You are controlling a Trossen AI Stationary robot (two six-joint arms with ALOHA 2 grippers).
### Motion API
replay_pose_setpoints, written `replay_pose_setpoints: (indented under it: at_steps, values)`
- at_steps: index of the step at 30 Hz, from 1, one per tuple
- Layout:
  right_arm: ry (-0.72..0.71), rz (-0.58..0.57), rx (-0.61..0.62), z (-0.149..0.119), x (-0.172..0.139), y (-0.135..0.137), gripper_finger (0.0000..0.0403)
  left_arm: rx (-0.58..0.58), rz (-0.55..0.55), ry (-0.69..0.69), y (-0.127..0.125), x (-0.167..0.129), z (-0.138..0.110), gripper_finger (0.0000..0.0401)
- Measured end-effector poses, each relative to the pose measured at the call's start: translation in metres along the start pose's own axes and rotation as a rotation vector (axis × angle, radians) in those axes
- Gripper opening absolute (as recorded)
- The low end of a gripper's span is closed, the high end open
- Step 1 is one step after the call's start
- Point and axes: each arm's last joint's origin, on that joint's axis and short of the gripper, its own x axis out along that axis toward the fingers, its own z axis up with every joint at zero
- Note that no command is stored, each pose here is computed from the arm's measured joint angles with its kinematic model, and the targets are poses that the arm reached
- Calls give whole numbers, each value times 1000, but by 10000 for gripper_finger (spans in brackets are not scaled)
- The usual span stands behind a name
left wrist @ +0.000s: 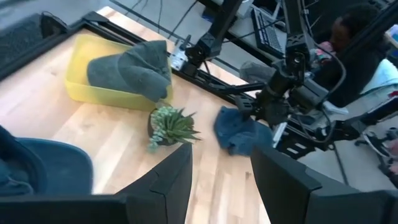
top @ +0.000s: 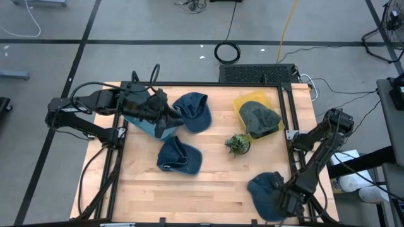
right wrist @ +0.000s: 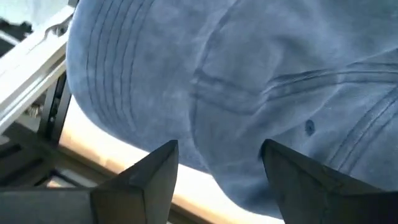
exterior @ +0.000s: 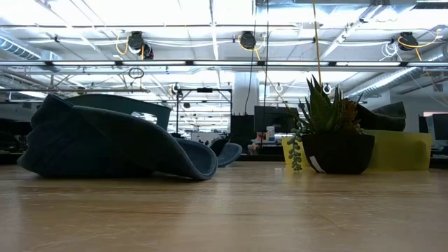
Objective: Pick & Place hat
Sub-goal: Put the bottom blue cap into the blue bin
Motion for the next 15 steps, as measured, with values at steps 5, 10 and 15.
replay_pose_setpoints:
  at_steps: [5, 10, 15]
  values:
    - [-1, 2, -60, -8, 9, 3, 212, -7, -9, 5, 0, 0, 0, 170]
    - [26, -13, -23, -16, 18, -1, 163, -16, -10, 5, 0, 0, 0, 170]
    - [35, -13, -22, -17, 19, -2, 76, -23, -10, 5, 0, 0, 0, 170]
